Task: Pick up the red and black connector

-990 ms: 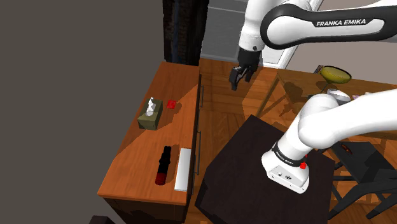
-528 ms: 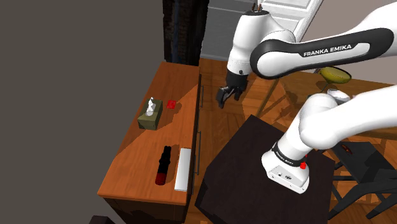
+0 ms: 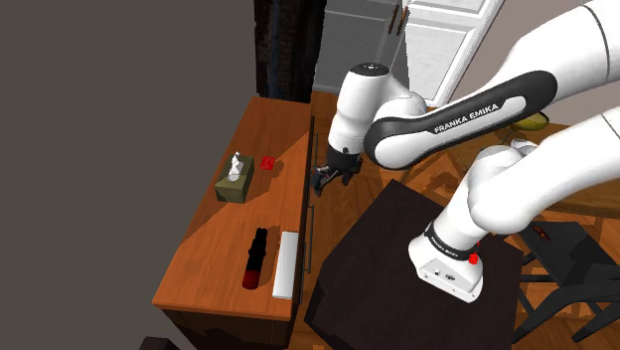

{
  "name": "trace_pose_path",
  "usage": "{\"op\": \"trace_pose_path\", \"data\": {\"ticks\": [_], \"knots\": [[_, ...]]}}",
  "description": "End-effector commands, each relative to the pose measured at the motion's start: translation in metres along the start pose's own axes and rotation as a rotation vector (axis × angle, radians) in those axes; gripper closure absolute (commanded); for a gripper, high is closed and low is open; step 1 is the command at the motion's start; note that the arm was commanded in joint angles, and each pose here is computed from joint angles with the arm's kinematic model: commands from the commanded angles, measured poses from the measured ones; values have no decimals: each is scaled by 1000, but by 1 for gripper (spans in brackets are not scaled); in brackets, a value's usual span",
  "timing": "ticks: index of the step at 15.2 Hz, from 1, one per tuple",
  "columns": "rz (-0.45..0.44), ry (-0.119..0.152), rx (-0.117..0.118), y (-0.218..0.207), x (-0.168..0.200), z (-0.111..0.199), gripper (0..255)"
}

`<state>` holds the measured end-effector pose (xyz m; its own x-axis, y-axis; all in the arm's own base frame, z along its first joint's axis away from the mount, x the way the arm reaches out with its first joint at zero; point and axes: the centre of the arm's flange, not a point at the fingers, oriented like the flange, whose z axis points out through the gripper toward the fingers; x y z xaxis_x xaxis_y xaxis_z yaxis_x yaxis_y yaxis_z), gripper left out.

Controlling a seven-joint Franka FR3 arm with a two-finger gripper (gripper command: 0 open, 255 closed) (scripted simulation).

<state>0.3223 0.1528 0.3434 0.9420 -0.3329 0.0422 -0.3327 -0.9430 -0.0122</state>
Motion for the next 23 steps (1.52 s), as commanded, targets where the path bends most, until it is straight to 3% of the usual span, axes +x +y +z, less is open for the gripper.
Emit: {"op": "trace_pose_path", "data": {"ticks": [1,20,23], "knots": [[26,12,16,-18,-6,19,0],[245,111,132,-195,-2,178,0],[246,112,133,-196,-2,190,0]]}}
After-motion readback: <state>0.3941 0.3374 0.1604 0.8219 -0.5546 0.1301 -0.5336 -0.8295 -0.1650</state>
